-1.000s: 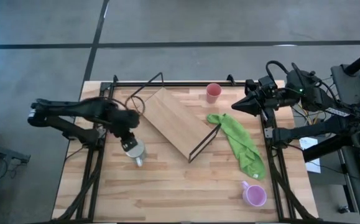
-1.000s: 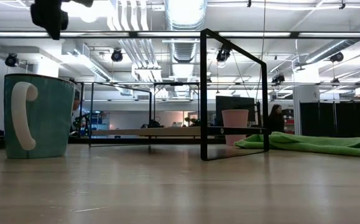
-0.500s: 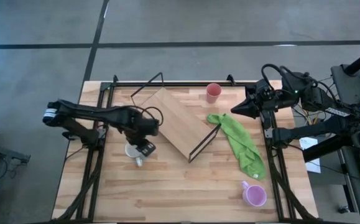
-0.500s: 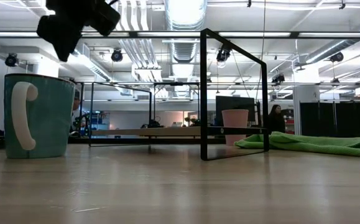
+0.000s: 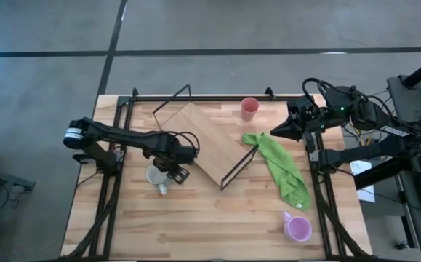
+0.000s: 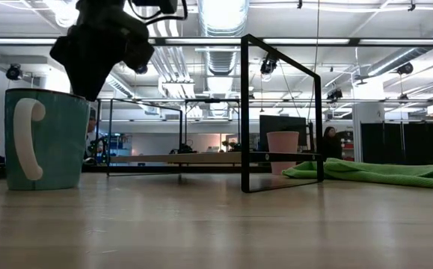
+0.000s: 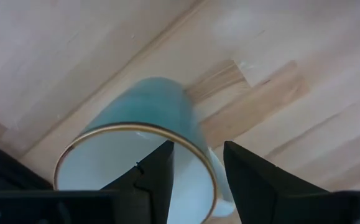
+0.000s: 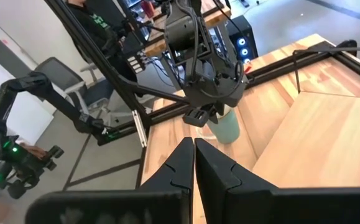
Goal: Stack small to large cups/mugs on shelf
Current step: Put the blue mug on the shelf
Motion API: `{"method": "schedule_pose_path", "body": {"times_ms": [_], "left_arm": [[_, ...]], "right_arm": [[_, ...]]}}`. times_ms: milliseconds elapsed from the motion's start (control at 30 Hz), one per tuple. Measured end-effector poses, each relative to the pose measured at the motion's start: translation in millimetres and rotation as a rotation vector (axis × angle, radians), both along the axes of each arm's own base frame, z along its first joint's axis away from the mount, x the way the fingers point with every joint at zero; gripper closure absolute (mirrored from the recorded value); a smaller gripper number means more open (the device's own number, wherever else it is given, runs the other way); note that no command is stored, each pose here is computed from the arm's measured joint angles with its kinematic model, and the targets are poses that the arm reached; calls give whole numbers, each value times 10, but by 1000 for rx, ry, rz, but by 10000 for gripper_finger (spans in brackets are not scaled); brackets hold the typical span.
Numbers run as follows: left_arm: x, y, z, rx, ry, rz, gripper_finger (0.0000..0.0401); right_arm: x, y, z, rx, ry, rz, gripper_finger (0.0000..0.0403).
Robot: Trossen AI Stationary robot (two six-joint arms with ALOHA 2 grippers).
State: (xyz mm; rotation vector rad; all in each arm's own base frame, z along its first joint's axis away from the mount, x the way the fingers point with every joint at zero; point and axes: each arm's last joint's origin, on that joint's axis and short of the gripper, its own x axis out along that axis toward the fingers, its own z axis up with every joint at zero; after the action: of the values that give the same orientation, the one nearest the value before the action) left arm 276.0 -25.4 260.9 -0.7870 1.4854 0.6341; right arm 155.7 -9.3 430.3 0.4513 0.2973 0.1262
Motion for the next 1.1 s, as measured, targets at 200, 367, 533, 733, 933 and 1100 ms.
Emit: {"method": "schedule_pose_path", "body": {"times_ms": [200, 367, 533, 733, 933, 1100], "left_arm": [[26, -33, -37, 0, 5, -10, 276], [22, -46, -39, 0, 3, 10, 276], [0, -57, -82, 0, 10, 25, 276], [-45, -77, -187, -1, 46, 49, 276], [-56, -106, -174, -1, 39, 37, 296], [-55, -111, -178, -1, 38, 36, 332]], "right_arm": [[-2, 0, -3, 0, 4, 0, 394], [-2, 0, -3, 0, 3, 0, 394], [-2, 0, -3, -1, 3, 0, 394], [-2, 0, -3, 0, 3, 0, 394], [-2, 0, -1, 0, 2, 0, 394], [-1, 0, 0, 0, 1, 0, 394]]}}
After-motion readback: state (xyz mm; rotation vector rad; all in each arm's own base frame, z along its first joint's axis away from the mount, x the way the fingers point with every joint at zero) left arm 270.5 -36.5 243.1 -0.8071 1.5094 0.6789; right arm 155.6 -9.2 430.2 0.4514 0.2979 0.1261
